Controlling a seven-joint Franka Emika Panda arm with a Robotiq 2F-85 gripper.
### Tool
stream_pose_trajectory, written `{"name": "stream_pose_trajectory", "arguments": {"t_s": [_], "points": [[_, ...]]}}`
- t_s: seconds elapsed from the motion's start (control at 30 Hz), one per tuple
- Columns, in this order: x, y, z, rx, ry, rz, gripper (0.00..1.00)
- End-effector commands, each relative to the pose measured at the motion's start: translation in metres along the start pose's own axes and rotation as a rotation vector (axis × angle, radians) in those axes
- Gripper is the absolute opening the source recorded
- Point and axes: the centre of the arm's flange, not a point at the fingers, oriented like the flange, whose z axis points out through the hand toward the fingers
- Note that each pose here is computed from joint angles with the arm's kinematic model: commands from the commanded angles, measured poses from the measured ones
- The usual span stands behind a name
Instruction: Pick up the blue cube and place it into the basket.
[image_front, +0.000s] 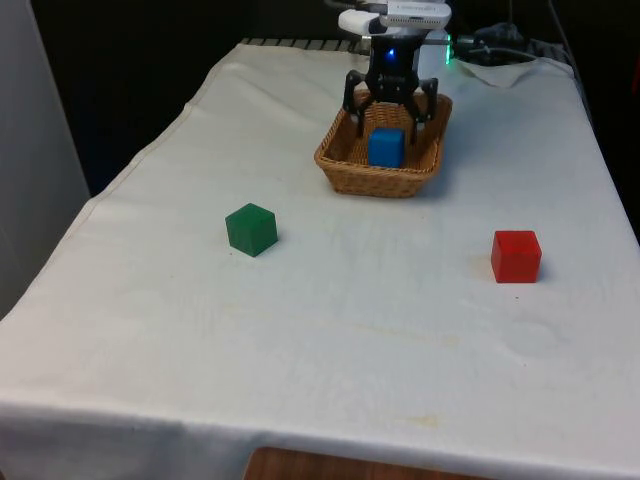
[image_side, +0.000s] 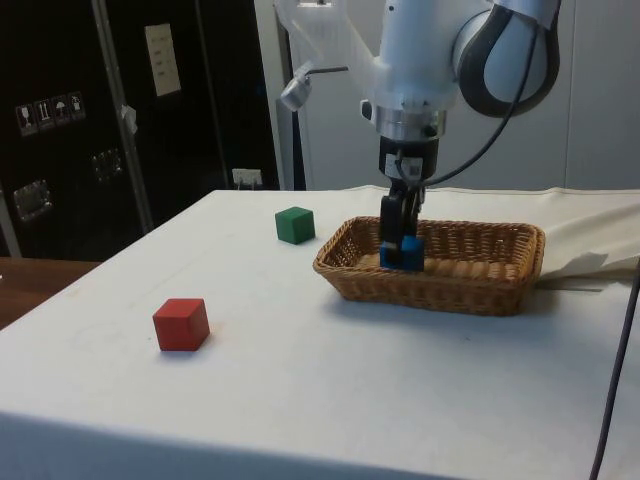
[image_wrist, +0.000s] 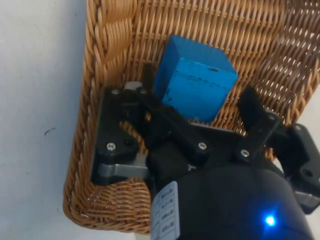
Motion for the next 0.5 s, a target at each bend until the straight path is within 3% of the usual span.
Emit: {"name": "stream_pose_trajectory", "arguments": {"t_s": [0.0, 0.07, 0.47], "points": [[0.000, 0.000, 0.000, 0.000, 0.000, 0.001, 0.87], [0.000, 0.000, 0.000, 0.000, 0.000, 0.001, 1.00], [0.004, 0.001, -0.011, -0.001, 0.015, 0.010, 1.00]]}}
